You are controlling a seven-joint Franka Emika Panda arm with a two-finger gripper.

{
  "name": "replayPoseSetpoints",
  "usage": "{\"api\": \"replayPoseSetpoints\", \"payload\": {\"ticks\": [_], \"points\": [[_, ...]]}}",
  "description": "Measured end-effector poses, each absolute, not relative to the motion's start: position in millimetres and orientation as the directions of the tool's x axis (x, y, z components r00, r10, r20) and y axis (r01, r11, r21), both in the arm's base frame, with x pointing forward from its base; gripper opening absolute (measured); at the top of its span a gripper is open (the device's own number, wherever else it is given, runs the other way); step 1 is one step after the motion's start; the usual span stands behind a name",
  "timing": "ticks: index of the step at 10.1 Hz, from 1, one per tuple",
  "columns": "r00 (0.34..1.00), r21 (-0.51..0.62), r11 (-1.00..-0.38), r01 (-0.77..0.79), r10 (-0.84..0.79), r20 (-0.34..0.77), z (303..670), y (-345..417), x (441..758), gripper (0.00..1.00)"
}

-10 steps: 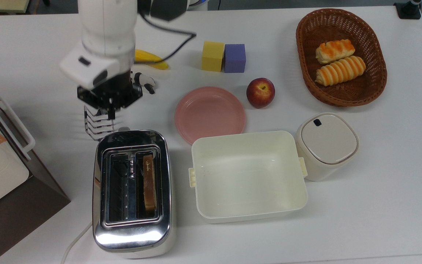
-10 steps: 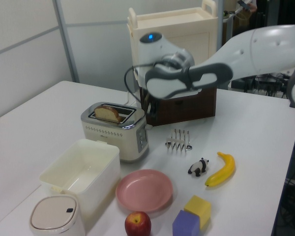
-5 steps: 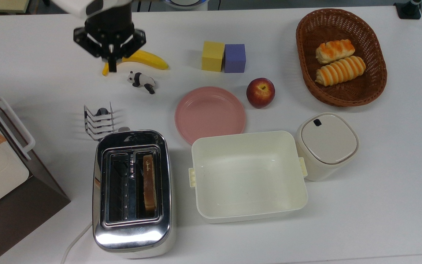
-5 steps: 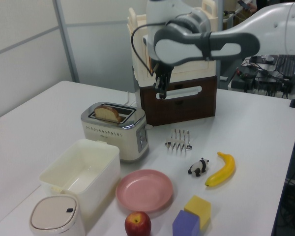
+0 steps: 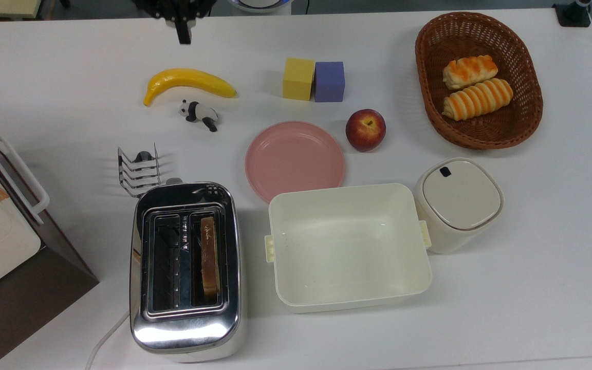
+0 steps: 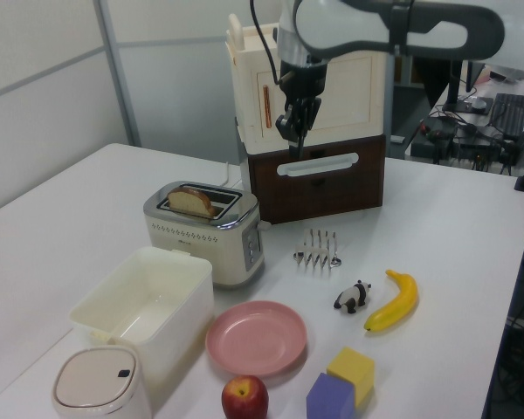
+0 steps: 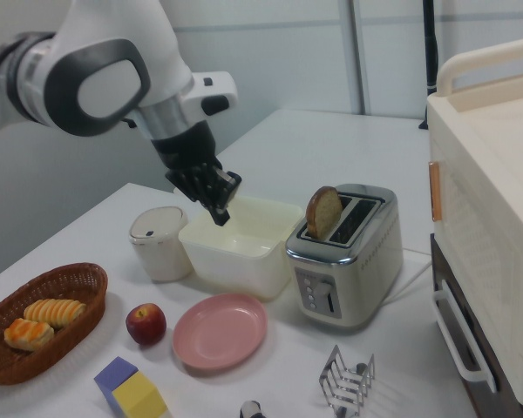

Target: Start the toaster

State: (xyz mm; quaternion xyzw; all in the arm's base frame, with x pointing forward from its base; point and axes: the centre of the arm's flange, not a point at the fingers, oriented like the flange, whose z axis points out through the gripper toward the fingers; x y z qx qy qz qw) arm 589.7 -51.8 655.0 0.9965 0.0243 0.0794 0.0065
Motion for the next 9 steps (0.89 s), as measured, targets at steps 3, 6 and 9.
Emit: {"api": "replayPoseSetpoints", "payload": {"ticks": [3,6,9], "points": [[0.987,0.010,-0.999,0.043,0.044,0.154,667,-50,579,0.53],[0.990,0.011,-0.999,0.030,0.032,0.138,671,-56,573,1.00],[0.991,0.010,-1.000,0.028,0.029,0.127,675,-57,567,1.00]]}}
